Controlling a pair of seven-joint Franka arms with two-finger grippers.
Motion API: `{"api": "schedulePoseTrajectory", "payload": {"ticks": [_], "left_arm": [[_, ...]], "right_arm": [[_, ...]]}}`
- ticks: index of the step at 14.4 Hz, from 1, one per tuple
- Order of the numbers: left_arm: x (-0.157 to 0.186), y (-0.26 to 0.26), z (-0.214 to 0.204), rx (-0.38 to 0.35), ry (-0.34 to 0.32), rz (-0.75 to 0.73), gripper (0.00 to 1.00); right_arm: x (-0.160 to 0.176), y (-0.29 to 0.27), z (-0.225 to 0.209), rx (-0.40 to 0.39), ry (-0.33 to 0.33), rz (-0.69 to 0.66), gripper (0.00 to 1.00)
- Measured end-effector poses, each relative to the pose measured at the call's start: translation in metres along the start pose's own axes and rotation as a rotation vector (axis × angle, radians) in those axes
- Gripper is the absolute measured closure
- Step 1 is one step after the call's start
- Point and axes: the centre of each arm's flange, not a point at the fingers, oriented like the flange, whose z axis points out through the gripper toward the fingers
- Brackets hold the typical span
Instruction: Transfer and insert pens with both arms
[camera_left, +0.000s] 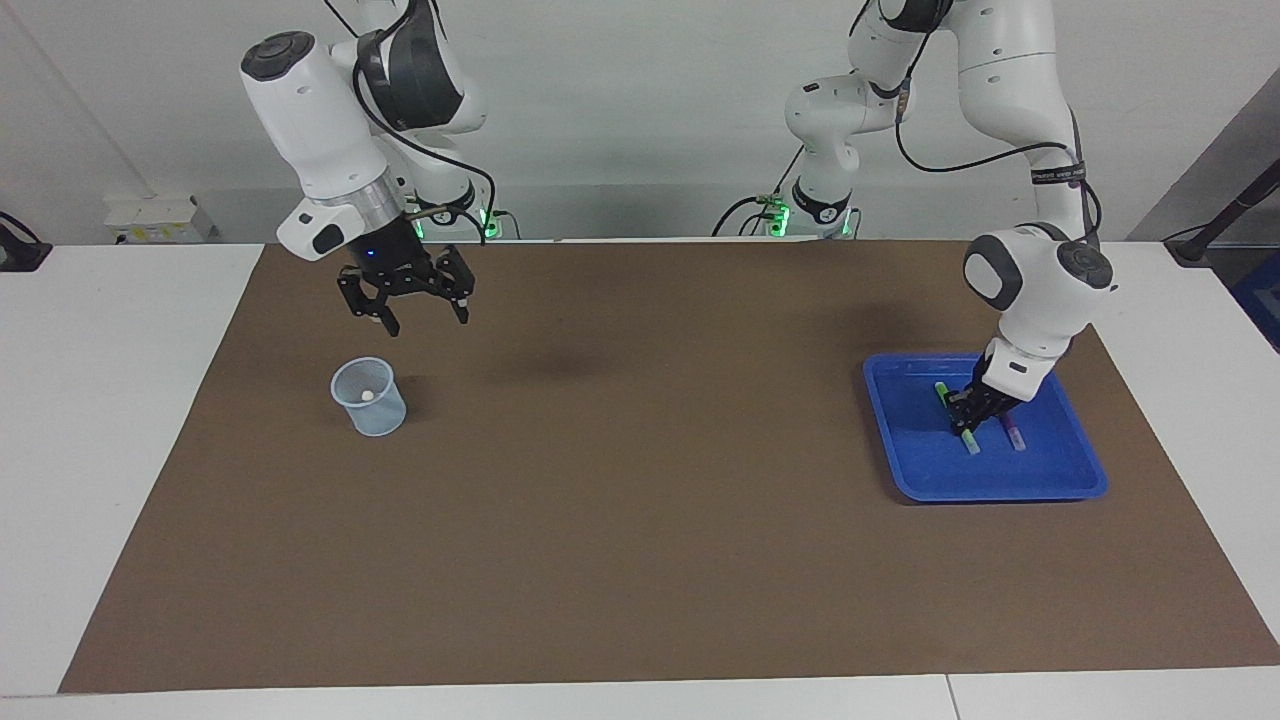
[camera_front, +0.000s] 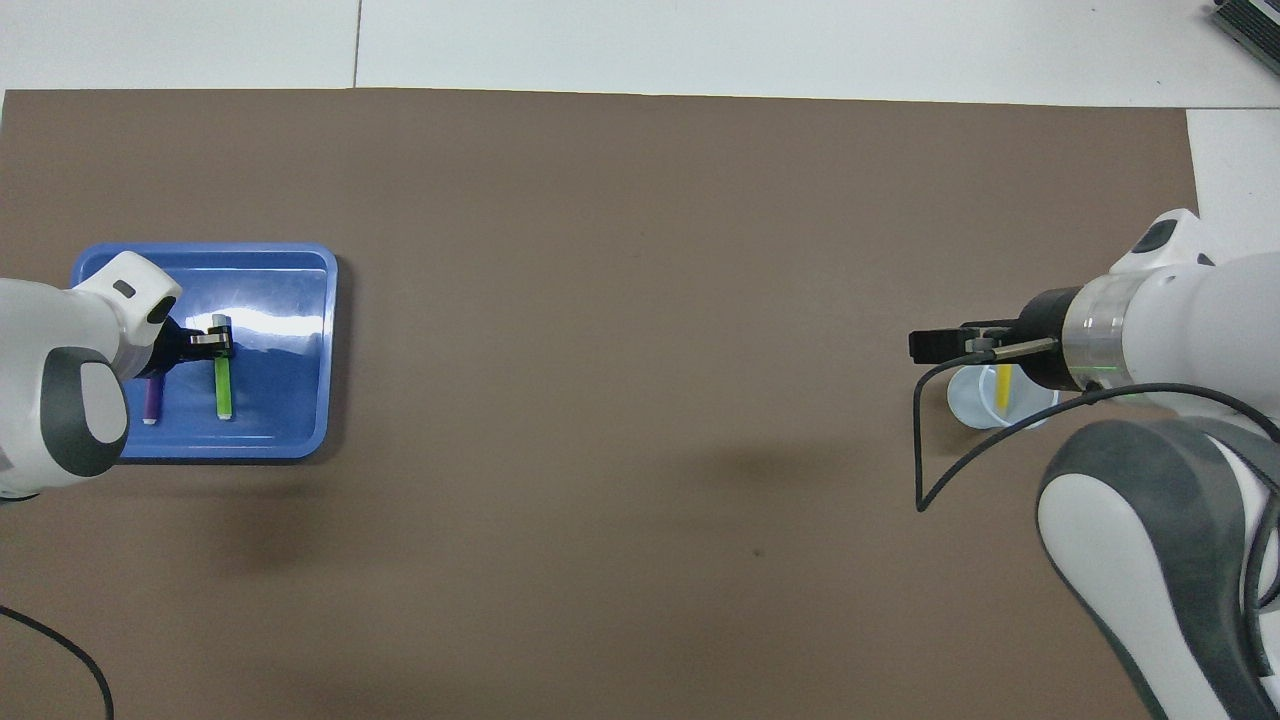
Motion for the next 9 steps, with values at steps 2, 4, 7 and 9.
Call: {"api": "schedulePoseTrajectory", "payload": {"ticks": [2, 4, 7, 9], "left_arm": [[0.000, 0.000, 0.000, 0.000, 0.002, -0.004, 0.83], [0.000, 0.000, 0.000, 0.000, 0.002, -0.020, 0.83], [0.001, 0.006, -0.002, -0.005, -0.020, -0.059, 0.83], [0.007, 0.019, -0.015, -0.013, -0.057, -0.082, 0.83]], "right_arm": [[-0.001, -0.022, 0.002, 0.028, 0.028, 0.075, 0.00], [-0.003, -0.045, 0.004, 0.099, 0.044, 0.187, 0.00], [-0.006, -0.073, 0.004, 0.199, 0.050, 0.347, 0.00], [-0.009, -0.087, 0.005, 0.222, 0.054, 0.425, 0.00]]}}
